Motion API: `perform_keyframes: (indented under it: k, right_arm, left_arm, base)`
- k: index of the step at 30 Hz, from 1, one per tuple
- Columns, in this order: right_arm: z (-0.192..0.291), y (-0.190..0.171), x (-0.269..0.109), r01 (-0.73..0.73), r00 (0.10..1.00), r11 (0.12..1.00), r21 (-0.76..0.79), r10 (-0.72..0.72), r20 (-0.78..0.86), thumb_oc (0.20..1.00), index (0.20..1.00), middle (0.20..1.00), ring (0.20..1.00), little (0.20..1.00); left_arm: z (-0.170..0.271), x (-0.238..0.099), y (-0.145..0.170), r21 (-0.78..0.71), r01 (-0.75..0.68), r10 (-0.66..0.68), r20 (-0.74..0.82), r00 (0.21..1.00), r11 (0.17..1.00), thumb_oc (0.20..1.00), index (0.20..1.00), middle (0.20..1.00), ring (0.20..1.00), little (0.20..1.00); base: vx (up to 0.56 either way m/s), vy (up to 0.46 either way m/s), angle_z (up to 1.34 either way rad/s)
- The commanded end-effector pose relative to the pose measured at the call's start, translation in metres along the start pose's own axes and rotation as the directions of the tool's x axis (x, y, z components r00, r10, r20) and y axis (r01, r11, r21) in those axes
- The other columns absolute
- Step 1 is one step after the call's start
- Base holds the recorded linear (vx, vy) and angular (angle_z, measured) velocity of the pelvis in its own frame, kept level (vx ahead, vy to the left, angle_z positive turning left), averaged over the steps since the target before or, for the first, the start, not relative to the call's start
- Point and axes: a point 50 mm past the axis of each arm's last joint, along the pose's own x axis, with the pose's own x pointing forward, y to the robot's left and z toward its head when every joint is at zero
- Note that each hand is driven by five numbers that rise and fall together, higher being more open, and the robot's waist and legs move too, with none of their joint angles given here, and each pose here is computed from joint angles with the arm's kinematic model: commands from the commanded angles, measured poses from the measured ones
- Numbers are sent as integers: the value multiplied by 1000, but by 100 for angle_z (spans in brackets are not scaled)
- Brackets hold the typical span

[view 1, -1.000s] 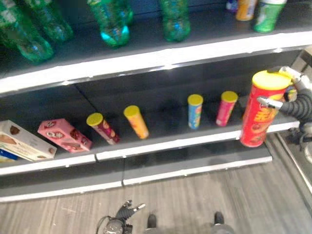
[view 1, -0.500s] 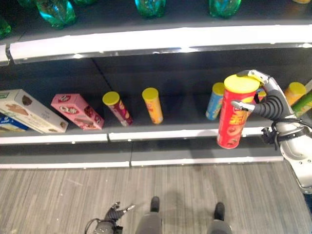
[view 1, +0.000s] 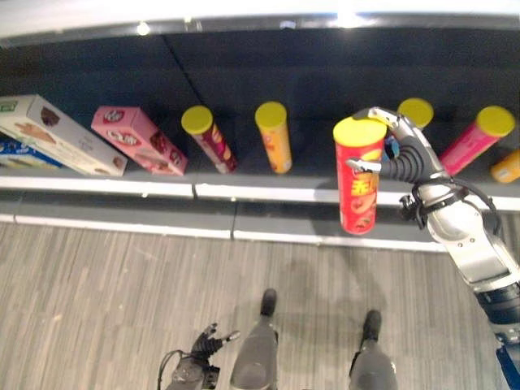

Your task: Put the goods on the table back onto the shelves and tidy them up.

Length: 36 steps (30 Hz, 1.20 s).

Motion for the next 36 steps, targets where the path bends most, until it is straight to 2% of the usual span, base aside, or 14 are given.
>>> perform_keyframes:
  k: [1,4,10,19,36]
  right_arm:
    - [21,-29,14,197,974,974,-113,-182,136,200,200,200,200,200]
    - [26,-42,21,275,955,941,-195,-243,172,200,200,200,200,200]
    - [32,-52,29,319,938,916,-242,-269,219,200,200,200,200,200]
    - [50,-81,39,489,860,794,-361,-372,348,200,200,200,200,200]
    - [65,-90,47,625,768,688,-369,-460,446,200,200,200,200,200]
  left_arm:
    - [7,-2,25,19,-63,62,62,996,998,1000,1000,1000,1000,1000]
    - [11,-3,25,30,-58,56,86,995,998,1000,1000,1000,1000,1000]
    - [18,-2,26,40,-66,61,108,992,997,1000,1000,1000,1000,1000]
    - [39,1,23,76,-60,44,191,981,995,1000,1000,1000,1000,1000]
    - [63,2,12,95,-55,26,279,960,994,1000,1000,1000,1000,1000]
  base:
    - [-9,-33,16]
    - [17,-25,27]
    - [3,-7,9]
    - [2,-5,1]
    - [-1,-2,3]
